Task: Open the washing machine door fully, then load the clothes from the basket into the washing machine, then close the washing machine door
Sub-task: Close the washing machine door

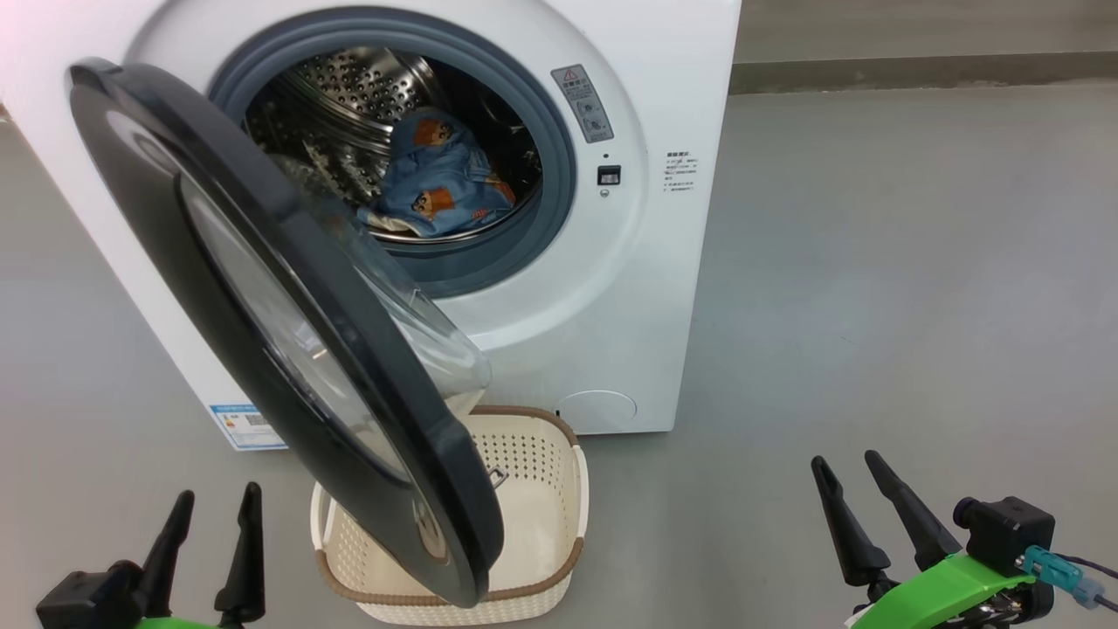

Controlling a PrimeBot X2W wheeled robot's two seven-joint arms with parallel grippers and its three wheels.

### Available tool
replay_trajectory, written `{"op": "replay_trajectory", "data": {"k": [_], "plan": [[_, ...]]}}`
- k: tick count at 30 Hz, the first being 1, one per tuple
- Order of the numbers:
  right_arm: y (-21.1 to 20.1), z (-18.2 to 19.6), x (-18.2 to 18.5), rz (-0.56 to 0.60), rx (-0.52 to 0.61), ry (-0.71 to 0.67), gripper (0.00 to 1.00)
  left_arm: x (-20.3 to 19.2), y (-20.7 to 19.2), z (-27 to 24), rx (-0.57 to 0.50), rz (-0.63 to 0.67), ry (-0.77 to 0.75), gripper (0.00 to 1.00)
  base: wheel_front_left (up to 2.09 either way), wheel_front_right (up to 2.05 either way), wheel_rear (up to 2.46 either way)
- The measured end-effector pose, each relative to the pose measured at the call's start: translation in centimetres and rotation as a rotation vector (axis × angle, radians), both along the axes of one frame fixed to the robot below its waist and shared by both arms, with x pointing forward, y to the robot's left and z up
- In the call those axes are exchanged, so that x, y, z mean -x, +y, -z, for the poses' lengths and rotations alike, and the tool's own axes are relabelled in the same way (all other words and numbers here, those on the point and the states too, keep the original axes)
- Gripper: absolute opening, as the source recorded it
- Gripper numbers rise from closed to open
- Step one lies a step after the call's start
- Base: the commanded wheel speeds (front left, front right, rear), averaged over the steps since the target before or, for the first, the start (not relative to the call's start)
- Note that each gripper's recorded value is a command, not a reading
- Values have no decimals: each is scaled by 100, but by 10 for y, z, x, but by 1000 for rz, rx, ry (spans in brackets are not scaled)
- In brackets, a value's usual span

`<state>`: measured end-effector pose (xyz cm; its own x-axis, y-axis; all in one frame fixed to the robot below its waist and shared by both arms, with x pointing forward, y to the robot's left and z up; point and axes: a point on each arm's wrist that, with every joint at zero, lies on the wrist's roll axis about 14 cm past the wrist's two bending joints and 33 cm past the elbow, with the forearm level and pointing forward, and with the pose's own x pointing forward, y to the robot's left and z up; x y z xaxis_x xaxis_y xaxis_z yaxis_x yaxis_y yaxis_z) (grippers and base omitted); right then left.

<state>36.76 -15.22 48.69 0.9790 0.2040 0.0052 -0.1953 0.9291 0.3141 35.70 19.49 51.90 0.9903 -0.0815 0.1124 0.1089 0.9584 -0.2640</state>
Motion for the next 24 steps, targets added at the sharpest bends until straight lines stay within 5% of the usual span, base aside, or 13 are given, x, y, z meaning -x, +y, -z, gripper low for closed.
{"op": "replay_trajectory", "data": {"k": [1, 2, 3, 4, 5, 6, 14, 24], "plan": [[1, -1, -1, -2, 0, -2, 94, 1, 0, 0, 1, -1, 0, 100, 0, 0, 0], [1, -1, -1, -5, 0, -4, 71, 1, 1, 0, 2, -2, 1, 100, 0, 0, 0], [3, -2, -2, -9, 1, -7, 37, 2, 1, 0, 2, -3, 1, 100, 0, 0, 0], [4, -3, -3, -14, 1, -10, 37, 3, 2, 0, 4, -7, 1, 100, 0, 0, 0], [6, -4, -4, -19, 0, -14, 5, 4, 4, 0, 8, -12, 1, 100, 0, 0, 0], [8, -6, -5, -24, -1, -18, 0, 6, 5, 1, 9, -17, 1, 100, 0, 0, 0], [30, -39, -19, -79, -34, -115, 0, 19, 24, 1, 19, -77, 1, 100, 0, 0, 0], [93, -125, -30, -228, -184, -346, 0, 44, 51, 6, 42, -172, 9, 100, 0, 0, 0]]}}
